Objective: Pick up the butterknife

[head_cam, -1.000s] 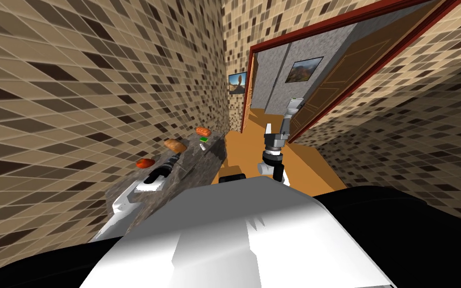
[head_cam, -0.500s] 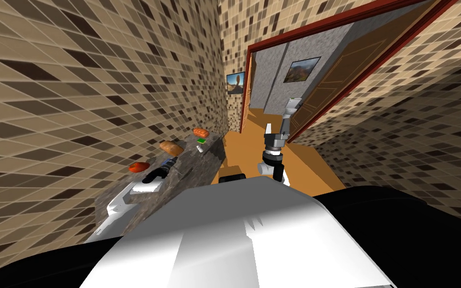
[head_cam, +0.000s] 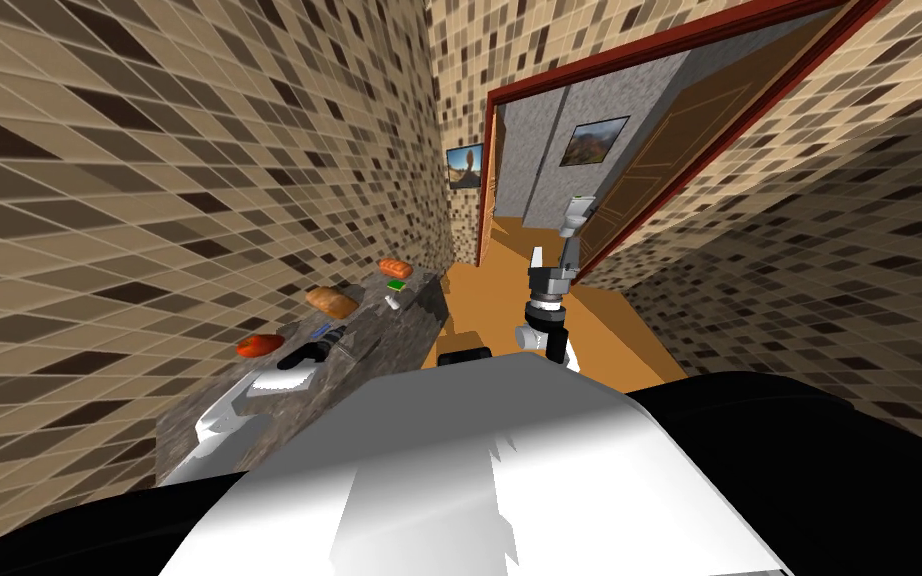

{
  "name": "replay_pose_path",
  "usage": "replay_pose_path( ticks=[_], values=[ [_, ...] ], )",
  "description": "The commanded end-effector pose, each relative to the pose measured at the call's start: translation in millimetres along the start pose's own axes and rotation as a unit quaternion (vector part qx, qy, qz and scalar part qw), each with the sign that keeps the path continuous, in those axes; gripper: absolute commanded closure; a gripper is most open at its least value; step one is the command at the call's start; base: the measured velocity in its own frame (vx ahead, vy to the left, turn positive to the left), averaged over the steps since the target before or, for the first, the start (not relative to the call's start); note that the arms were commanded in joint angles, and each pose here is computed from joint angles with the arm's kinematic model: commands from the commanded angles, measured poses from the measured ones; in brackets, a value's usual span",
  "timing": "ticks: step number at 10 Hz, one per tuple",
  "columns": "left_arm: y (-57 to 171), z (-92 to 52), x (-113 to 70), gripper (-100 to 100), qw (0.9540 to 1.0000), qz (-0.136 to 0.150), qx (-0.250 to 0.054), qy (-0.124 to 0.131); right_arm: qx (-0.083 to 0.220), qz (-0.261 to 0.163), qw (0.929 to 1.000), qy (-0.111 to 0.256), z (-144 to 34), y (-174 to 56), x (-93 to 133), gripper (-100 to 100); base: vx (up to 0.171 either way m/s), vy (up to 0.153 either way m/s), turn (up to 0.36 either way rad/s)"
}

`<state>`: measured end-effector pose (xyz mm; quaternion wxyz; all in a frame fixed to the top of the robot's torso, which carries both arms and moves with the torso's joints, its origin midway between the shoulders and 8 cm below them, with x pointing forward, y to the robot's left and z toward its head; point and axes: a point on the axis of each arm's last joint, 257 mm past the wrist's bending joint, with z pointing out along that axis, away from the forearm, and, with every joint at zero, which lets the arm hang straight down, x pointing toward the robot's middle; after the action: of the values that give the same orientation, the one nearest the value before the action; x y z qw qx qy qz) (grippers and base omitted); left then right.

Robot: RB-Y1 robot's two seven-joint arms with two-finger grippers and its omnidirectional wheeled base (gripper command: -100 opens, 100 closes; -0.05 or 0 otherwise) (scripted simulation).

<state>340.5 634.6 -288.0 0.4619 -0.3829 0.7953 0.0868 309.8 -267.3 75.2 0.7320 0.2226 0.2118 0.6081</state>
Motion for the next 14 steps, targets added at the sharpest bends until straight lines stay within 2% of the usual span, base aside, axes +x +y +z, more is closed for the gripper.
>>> replay_pose_path(
  ticks=[1,3,4,5,8,10,11,12,13,14],
  values=[
    [15,-0.3,6.3,-100,0.9997,-0.001,-0.022,0.009,0.000,0.000,1.0000,0.000,0.0,0,0,0,0.037,-0.042,-0.013],
    [47,-1.8,16.1,-100,0.9976,-0.006,-0.064,0.026,0.000,0.000,1.0000,0.000,0.0,0,0,0,0.036,-0.041,-0.060],
    [49,-2.1,17.0,-100,0.9973,-0.006,-0.068,0.028,0.000,0.000,1.0000,0.000,0.0,0,0,0,0.028,-0.032,-0.019],
    [64,-3.9,22.2,-100,0.9953,-0.008,-0.089,0.037,0.000,0.000,1.0000,0.000,0.0,0,0,0,0.031,-0.027,-0.045],
    [101,-10.9,34.5,-100,0.9880,-0.013,-0.142,0.060,0.000,0.000,1.0000,0.000,0.0,0,0,0,0.039,-0.034,-0.060],
    [119,-15.4,40.2,-100,0.9834,-0.016,-0.167,0.070,0.000,0.000,1.0000,0.000,0.0,0,0,0,0.036,-0.043,-0.034],
    [131,-19.2,46.8,-100,0.9795,-0.018,-0.184,0.080,0.000,0.000,1.0000,0.000,0.0,0,0,0,0.022,-0.040,-0.042],
    [122,-18.2,42.0,-100,0.9820,-0.017,-0.173,0.074,0.000,0.000,1.0000,0.000,0.0,0,0,0,0.008,-0.017,-0.005],
    [123,-18.7,42.7,0,0.9814,-0.017,-0.176,0.076,0.000,0.000,1.0000,0.000,0.0,0,0,0,0.000,0.000,0.000],
    [127,-17.2,44.0,-100,0.9821,-0.012,-0.170,0.079,0.000,0.000,1.0000,0.000,0.0,0,0,0,0.046,-0.013,0.082]
  ],
)
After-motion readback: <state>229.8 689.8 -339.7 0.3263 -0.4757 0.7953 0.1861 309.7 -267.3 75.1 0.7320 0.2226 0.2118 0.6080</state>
